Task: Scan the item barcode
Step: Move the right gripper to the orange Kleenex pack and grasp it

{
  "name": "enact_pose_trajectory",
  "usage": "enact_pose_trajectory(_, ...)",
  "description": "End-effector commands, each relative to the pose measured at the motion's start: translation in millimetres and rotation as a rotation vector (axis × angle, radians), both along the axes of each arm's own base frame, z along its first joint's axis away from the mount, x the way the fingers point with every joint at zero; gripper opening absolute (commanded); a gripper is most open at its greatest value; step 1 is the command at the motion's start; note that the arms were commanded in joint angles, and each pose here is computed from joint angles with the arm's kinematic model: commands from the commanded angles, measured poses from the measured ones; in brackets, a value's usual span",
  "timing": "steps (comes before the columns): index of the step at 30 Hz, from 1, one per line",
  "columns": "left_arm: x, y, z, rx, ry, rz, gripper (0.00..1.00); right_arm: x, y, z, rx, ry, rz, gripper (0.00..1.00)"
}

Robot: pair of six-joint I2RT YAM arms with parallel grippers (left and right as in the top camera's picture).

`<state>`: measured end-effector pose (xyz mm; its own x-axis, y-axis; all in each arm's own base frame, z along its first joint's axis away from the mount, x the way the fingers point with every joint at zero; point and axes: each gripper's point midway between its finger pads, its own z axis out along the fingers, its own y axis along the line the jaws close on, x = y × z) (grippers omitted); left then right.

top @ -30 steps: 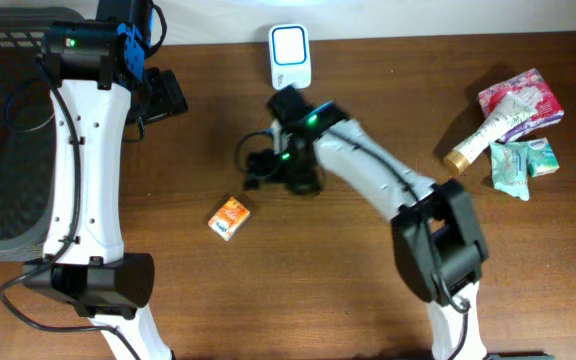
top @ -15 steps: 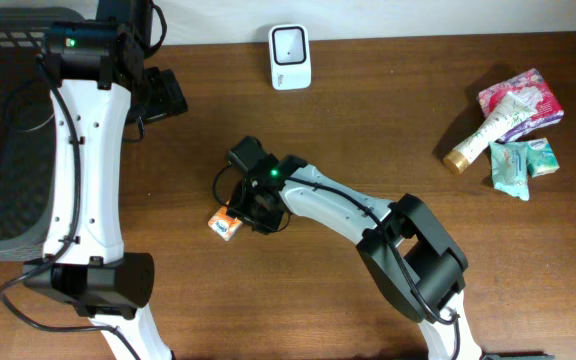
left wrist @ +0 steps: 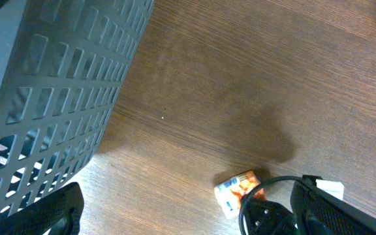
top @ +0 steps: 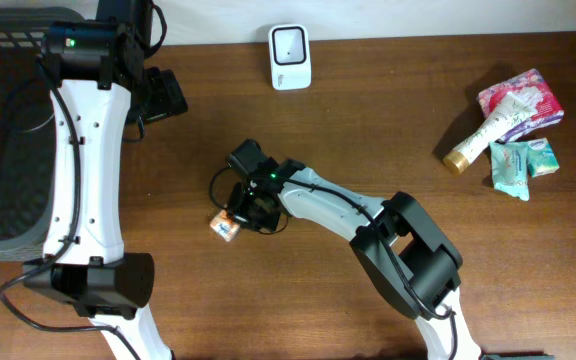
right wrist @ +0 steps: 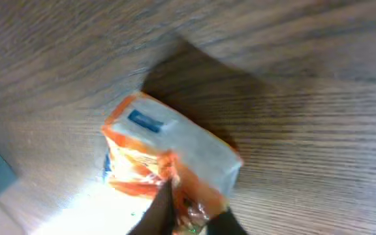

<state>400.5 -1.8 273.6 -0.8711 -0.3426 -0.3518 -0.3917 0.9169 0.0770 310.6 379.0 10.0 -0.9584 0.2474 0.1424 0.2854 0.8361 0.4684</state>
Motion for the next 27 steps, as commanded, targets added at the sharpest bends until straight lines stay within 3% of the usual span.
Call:
enact_pose_trajectory(1,-3.5,1.0,12.9,0.006,-0.037,0.001,0.99,-12.8,-4.7,-11.2,0.002,0.001,0.14,0.04)
enact_pose_trajectory(4,-3.5,1.0,12.8,0.006,-0.036,0.001,0.99,3.2,-17.9,25.7,0.179,-0.14,0.418,0.04)
enact_pose_trajectory(5,-3.5,1.0,12.9,0.006,-0.037,0.001,0.99,9.1,-33.8,48.5,0.324,-0.206,0.556,0.04)
enact_pose_trajectory(9,-3.5,1.0,12.9,0.006,-0.037,0.001,0.99,39.1,-120.8,46.8,0.336,-0.241,0.575,0.04)
enact_pose_trajectory(11,-3.5,1.0,12.9,0.006,-0.037,0.001,0.99,49.3,-169.2,38.3,0.261,-0.179,0.48,0.04)
enact_pose_trajectory(13,-3.5,1.0,12.9,0.006,-0.037,0.001,0.99,45.9,-256.3,6.8,-0.091,-0.038,0.406,0.04)
enact_pose_trajectory(15,-3.5,1.0,12.9,0.006,-0.037,0.001,0.99,38.8,-285.4,2.8,-0.18,0.023,0.387,0.04)
enact_pose_trajectory(16,-3.5,1.0,12.9,0.006,-0.037,0.001,0.99,37.7,-293.9,1.8,-0.206,0.035,0.381,0.45)
enact_pose_trajectory(17,-3.5,1.0,13.0,0.006,-0.037,0.001,0.99,32.4,-291.2,5.7,-0.183,0.059,0.379,0.59)
enact_pose_trajectory(18,-3.5,1.0,12.9,0.006,-0.037,0.001,0.99,27.9,-289.2,16.2,-0.165,0.09,0.379,0.6)
enact_pose_trajectory(20,-3.5,1.0,12.8,0.006,-0.036,0.001,0.99,33.3,-292.1,46.1,-0.183,0.103,0.383,0.72)
enact_pose_trajectory(22,-3.5,1.0,12.9,0.006,-0.037,0.001,0.99,36.5,-291.2,75.6,-0.182,0.107,0.384,0.75)
enact_pose_trajectory(24,-3.5,1.0,13.0,0.006,-0.037,0.001,0.99,36.6,-291.0,72.9,-0.175,0.087,0.432,0.99)
enact_pose_trajectory(27,-3.5,1.0,12.9,0.006,-0.037,0.001,0.99,22.0,-292.5,43.6,-0.161,0.117,0.485,0.99)
